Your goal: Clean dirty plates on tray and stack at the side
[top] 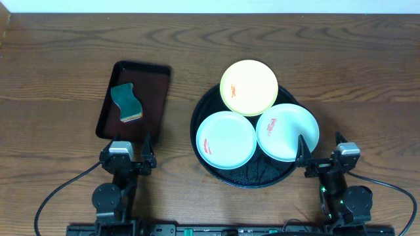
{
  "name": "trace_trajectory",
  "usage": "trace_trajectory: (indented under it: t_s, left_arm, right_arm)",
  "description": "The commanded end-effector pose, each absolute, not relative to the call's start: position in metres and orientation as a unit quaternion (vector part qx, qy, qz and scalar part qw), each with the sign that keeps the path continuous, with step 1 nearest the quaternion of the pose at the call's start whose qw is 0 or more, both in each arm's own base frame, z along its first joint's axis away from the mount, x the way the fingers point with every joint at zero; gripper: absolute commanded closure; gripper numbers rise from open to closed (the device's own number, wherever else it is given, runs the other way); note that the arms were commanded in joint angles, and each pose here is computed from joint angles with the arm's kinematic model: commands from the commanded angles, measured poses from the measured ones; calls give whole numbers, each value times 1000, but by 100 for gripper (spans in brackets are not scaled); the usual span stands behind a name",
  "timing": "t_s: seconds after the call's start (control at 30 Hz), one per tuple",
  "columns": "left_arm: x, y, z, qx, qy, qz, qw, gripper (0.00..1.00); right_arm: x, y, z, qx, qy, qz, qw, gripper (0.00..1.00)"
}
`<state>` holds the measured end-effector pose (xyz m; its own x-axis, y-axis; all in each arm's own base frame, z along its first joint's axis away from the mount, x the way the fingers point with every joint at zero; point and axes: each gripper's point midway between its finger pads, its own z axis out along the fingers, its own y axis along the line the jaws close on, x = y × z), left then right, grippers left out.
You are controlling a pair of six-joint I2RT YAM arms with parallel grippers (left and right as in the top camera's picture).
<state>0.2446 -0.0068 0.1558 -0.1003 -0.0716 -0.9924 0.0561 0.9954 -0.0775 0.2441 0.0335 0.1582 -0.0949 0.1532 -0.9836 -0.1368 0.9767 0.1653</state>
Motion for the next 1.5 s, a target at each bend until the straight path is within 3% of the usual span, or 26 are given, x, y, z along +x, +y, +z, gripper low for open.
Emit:
trace_trajectory:
  t_s: [0.0,1.47]
  left_arm:
    - [244,-10,140,2,755,-50,654,21]
    - [245,-10,129,-1,771,-51,634,21]
  right_arm:
    - [245,31,155,5,736,98,670,1]
    - [245,31,155,5,736,98,670,1]
